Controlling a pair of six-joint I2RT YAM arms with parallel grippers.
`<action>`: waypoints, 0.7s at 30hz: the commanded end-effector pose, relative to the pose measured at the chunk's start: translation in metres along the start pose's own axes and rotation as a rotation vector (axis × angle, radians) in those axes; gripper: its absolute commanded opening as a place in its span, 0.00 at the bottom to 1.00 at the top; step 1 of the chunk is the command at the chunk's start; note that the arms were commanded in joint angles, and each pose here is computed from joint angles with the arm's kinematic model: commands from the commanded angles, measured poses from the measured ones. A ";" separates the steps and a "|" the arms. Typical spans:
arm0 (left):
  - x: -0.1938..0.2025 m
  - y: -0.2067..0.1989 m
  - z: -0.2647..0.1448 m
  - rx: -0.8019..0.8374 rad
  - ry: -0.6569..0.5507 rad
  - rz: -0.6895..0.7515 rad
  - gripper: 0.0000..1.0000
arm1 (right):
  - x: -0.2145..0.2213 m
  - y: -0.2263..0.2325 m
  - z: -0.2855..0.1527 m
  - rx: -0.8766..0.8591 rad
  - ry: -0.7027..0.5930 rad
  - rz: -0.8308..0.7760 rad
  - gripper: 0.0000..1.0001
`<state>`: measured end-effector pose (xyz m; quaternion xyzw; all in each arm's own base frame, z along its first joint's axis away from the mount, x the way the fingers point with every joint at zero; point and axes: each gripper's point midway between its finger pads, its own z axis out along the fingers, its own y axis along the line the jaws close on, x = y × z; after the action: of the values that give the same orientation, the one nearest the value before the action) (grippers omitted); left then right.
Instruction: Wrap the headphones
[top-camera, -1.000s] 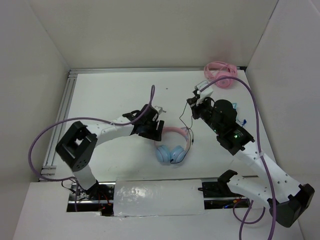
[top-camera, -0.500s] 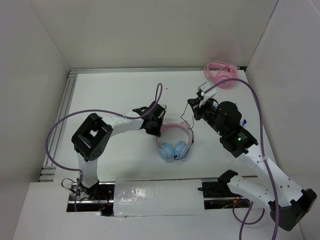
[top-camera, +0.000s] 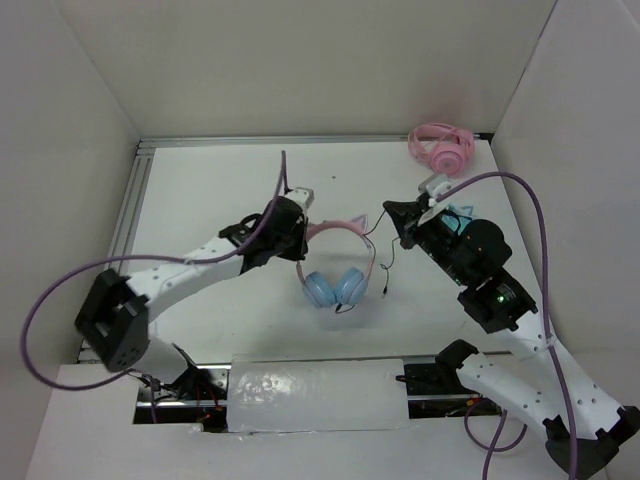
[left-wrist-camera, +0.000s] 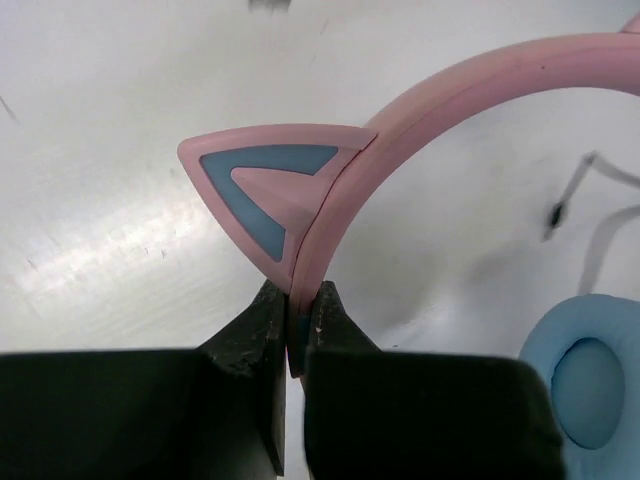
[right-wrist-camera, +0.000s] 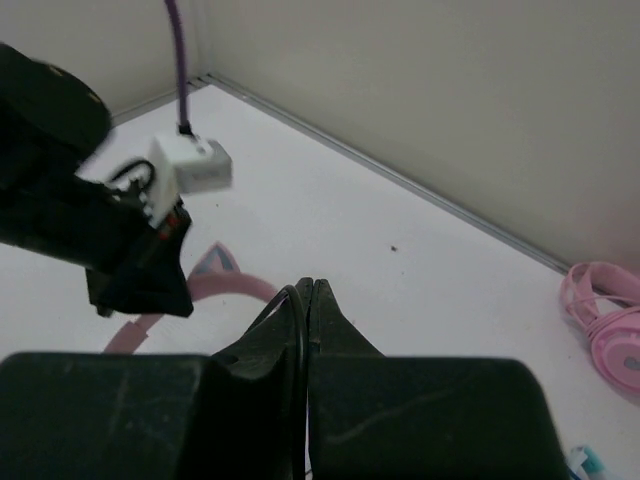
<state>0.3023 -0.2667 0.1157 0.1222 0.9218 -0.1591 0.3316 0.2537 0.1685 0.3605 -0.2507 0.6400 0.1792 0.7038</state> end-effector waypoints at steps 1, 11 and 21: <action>-0.078 -0.028 -0.071 0.135 -0.359 0.052 0.00 | -0.013 0.005 -0.011 -0.022 -0.063 0.002 0.00; -0.080 0.007 -0.108 -0.022 -0.410 0.039 0.00 | -0.024 0.027 -0.025 -0.145 -0.078 -0.046 0.00; -0.044 -0.042 -0.116 0.237 -0.416 0.245 0.00 | -0.049 -0.010 -0.010 0.066 -0.060 -0.038 0.00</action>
<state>0.2664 -0.2403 0.1907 0.1945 0.8510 -0.1698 0.4573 0.2307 0.1749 0.3836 -0.2838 0.6135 0.1911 0.7117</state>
